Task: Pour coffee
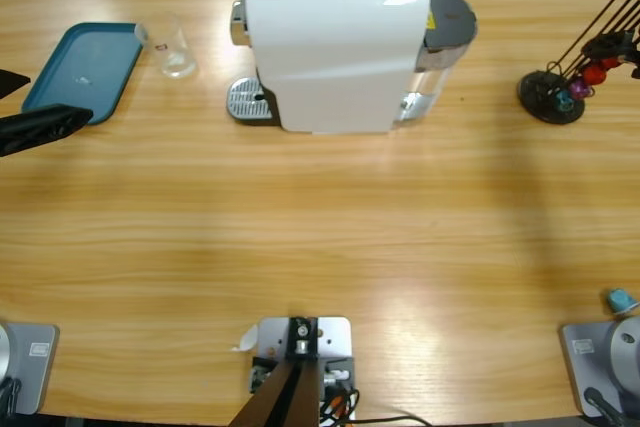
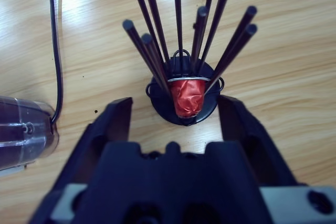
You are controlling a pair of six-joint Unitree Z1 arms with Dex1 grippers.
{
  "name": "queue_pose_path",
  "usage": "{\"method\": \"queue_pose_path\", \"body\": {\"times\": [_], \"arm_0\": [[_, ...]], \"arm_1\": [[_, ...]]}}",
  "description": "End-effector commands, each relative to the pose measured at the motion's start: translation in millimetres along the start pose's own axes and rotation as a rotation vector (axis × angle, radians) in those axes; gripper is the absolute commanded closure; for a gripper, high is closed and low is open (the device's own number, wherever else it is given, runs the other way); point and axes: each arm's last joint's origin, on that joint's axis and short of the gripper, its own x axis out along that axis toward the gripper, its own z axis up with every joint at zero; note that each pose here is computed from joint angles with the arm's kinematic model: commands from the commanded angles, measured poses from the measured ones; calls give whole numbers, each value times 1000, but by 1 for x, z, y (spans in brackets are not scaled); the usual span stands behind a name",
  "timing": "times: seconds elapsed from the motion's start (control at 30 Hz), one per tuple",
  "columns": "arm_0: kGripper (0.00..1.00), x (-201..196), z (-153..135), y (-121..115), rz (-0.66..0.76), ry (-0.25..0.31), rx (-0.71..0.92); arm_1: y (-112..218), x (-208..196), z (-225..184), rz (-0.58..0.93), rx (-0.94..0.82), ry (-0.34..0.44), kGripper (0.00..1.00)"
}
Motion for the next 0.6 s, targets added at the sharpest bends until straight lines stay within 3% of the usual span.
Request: {"method": "queue_pose_path", "body": {"times": [0.03, 0.33, 0.53, 0.6], "arm_0": [[32, 6, -11, -1, -1, 35, 6], [32, 6, -11, -1, -1, 35, 6], [32, 6, -12, -1, -1, 35, 6], [32, 6, -12, -1, -1, 35, 6]], "arm_1": [[3, 14, -3, -30, -27, 36, 624], [3, 20, -3, -52, -29, 46, 627], [3, 22, -3, -68, -28, 45, 786], [2, 22, -3, -75, -29, 41, 902]]}}
